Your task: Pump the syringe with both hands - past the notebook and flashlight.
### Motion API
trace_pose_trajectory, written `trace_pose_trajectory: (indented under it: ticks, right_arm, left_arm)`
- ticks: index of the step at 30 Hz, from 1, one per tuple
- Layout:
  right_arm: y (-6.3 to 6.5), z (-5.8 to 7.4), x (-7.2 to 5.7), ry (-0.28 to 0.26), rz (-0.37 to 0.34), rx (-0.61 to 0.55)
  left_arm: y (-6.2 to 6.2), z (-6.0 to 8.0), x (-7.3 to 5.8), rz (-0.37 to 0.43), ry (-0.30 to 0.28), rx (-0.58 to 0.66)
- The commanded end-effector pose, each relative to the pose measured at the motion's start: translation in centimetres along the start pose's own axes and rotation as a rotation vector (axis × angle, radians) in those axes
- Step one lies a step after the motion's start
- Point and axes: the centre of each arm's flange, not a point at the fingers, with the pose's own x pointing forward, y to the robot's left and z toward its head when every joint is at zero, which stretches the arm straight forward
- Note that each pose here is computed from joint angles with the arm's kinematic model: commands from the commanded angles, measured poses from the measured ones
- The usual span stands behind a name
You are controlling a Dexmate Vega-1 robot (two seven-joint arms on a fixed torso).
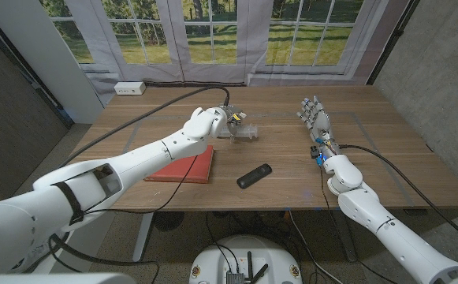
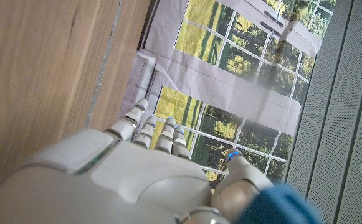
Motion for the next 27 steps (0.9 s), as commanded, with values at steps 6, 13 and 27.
trace_pose_trajectory:
  ticks: [6,13,27]
  right_arm:
    - [-0.6,-1.2,0.3,0.027,0.004,0.041]
    - [-0.6,-1.3,0.3,0.033,0.007,0.044]
    - [-0.5,-1.5,0.2,0.04,0.015,0.045]
  left_arm:
    - [-0.4,0.7,0.8,-0.041,0.019,0.038]
    - [-0.1,0.7,0.4,-0.039,0.028,0.051]
    - [0.1,0.7,-0.5,-0.052,0.065,0.049]
